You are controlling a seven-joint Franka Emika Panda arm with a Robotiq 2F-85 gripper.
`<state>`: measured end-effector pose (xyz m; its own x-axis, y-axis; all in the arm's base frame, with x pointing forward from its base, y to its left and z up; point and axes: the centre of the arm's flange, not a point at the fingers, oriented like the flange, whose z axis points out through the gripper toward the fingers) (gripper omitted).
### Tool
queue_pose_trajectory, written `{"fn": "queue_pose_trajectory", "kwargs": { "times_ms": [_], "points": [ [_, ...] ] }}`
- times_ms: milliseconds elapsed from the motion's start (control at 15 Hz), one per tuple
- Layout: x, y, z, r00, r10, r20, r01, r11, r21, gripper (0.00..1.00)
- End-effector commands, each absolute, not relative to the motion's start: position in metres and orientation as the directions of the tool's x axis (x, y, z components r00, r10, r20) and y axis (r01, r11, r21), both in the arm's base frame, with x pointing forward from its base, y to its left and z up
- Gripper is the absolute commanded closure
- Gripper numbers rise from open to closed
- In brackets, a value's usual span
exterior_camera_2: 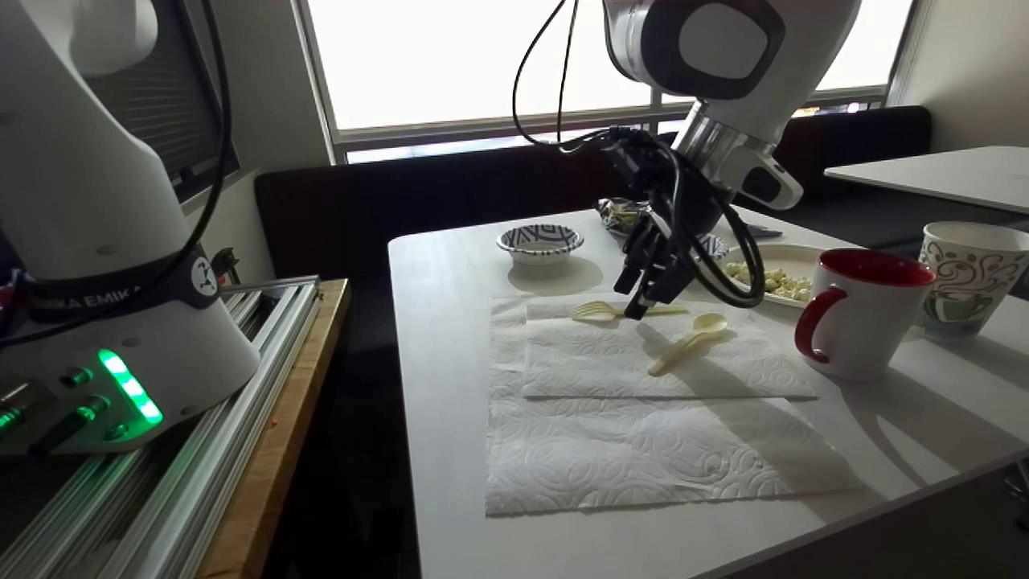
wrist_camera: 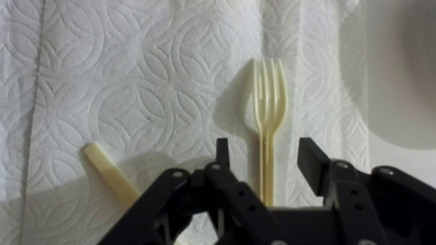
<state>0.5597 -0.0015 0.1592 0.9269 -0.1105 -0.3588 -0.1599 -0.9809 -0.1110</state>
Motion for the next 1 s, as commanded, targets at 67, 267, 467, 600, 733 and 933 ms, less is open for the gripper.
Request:
{"fn": "queue_pose_trajectory", "kwargs": {
  "times_ms": [67, 267, 467, 600, 733, 933],
  "points": [
    [0.556, 0.006, 0.161, 0.919, -0.132, -0.371, -0.175, -0.981, -0.084, 0.47],
    [0.556, 0.007, 0.16, 0.915, -0.143, -0.378, -0.182, -0.981, -0.07, 0.53],
    [0.557, 0.006, 0.157, 0.912, -0.153, -0.382, -0.193, -0.979, -0.069, 0.55],
    [0.558, 0.005, 0.154, 0.91, -0.156, -0.385, -0.196, -0.978, -0.068, 0.55],
    [0.559, 0.006, 0.149, 0.906, -0.16, -0.391, -0.2, -0.978, -0.064, 0.58],
    [0.558, 0.006, 0.145, 0.905, -0.16, -0.395, -0.2, -0.978, -0.062, 0.58]
  ]
}}
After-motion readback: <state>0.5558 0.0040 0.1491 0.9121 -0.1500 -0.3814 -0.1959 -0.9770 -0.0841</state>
